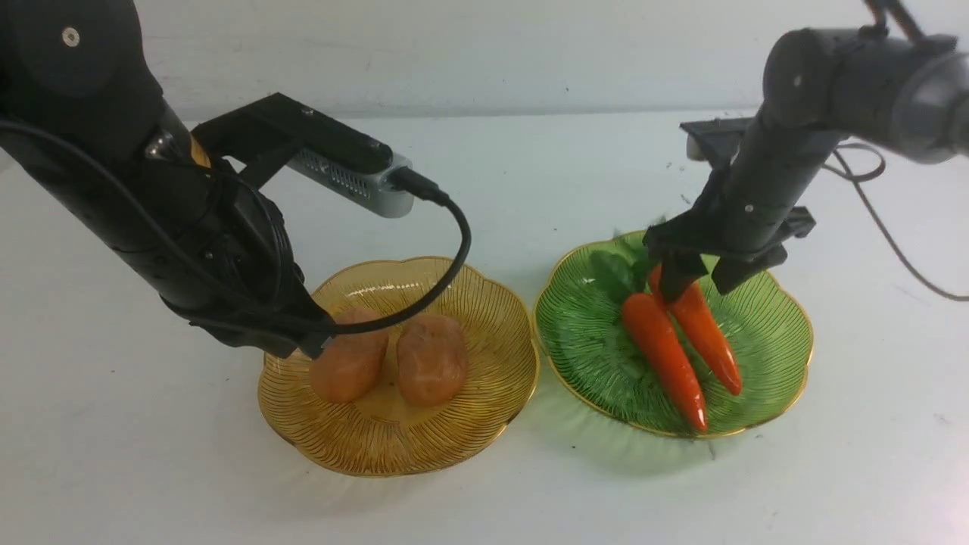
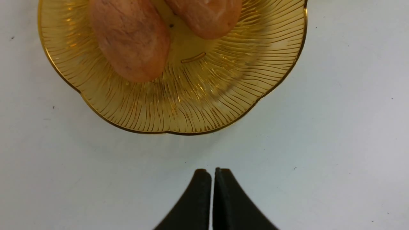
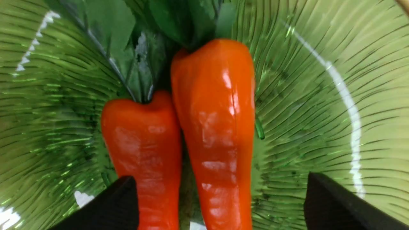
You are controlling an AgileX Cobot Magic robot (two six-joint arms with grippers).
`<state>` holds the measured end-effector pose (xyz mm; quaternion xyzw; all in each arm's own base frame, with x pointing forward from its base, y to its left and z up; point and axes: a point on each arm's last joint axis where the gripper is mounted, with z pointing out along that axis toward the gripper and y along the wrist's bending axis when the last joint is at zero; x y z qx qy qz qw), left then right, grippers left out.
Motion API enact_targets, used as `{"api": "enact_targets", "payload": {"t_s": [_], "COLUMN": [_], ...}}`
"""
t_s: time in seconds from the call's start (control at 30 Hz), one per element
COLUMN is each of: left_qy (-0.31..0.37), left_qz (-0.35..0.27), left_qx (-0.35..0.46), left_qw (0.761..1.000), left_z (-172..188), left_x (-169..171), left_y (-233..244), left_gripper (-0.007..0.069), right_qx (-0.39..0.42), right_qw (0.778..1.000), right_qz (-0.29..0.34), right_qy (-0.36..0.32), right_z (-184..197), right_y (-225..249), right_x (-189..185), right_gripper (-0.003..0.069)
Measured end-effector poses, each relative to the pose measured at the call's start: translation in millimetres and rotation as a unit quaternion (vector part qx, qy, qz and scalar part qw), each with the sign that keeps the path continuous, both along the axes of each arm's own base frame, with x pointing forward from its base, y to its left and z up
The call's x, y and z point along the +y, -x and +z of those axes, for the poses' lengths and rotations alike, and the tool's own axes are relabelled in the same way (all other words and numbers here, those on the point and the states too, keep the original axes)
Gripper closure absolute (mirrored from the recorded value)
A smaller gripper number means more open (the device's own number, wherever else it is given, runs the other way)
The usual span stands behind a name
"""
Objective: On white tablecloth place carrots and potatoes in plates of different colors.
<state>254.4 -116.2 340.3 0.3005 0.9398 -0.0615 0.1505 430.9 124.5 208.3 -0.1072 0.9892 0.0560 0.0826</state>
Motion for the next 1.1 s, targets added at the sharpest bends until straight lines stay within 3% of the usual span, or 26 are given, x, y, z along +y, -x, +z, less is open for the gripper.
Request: {"api": "enact_targets", "payload": {"t_s": [0.13, 0.23, 0.43, 0.73, 1.03, 1.1], "left_qy": [-0.001, -0.004, -0.013, -0.016, -0.016, -0.016], "left_qz": [0.000, 0.000, -0.001, -0.001, -0.003, -0.003], "left_qx": [0.000, -0.001, -0.006, -0.007, -0.007, -0.007], "left_qw": [1.000, 1.000, 1.000, 1.000, 1.000, 1.000], "left_z": [0, 0, 0, 0, 0, 0], "left_x": [0, 1, 2, 3, 3, 3], "left_y": [0, 0, -1, -1, -1, -1], "left_gripper": [0.0628, 0.0628, 0.0628, 0.0628, 0.0628, 0.0628], "right_qx": [-0.022, -0.047, -0.102, -0.189, -0.266, -0.314], "right_qw": [1.000, 0.998, 0.992, 0.980, 0.963, 0.947], "right_qz": [-0.010, -0.023, -0.020, 0.008, 0.011, 0.005], "right_qy": [-0.008, -0.033, -0.075, -0.062, -0.050, -0.063], "right_z": [22, 51, 113, 183, 209, 205], "right_y": [4, 13, 44, 127, 250, 288], "right_x": [-1, -1, -5, -32, -70, -81], "right_gripper": [0.0019, 0.0077, 0.0300, 0.0615, 0.0673, 0.0674]}}
